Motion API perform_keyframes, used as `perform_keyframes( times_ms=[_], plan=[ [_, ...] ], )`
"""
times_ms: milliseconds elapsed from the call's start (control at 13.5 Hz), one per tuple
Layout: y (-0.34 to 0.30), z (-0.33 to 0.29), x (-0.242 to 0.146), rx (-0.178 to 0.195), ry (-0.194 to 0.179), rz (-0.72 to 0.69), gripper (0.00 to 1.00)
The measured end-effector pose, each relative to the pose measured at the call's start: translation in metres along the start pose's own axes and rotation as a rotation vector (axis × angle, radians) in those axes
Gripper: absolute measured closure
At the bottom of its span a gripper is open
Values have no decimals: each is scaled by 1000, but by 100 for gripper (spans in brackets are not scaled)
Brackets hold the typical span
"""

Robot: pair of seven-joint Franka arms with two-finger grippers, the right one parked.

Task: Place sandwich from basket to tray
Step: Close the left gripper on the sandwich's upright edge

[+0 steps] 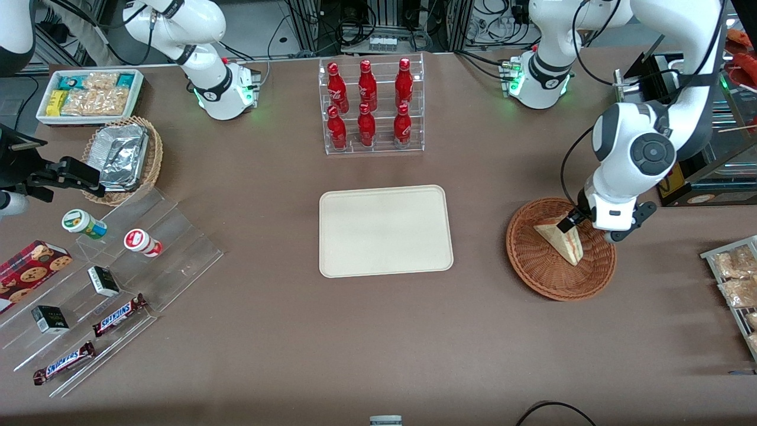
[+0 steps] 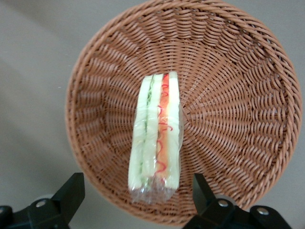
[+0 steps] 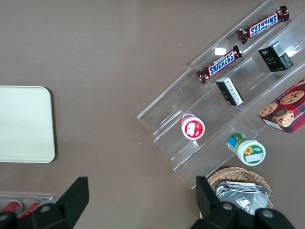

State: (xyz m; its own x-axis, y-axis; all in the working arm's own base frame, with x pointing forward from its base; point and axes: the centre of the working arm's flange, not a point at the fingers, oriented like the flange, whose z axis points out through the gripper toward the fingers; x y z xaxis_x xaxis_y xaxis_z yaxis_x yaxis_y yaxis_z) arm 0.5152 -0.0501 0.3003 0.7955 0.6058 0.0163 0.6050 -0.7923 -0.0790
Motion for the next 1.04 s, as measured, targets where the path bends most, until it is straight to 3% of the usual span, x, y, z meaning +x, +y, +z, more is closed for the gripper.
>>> perform_keyframes(
  times_ms=[593, 889, 1037],
  plan=[
    [4, 53, -1, -10, 1, -15, 4],
    [12, 51, 4, -22, 11, -106, 46],
    [18, 41, 9, -1, -3, -105, 62]
  ],
)
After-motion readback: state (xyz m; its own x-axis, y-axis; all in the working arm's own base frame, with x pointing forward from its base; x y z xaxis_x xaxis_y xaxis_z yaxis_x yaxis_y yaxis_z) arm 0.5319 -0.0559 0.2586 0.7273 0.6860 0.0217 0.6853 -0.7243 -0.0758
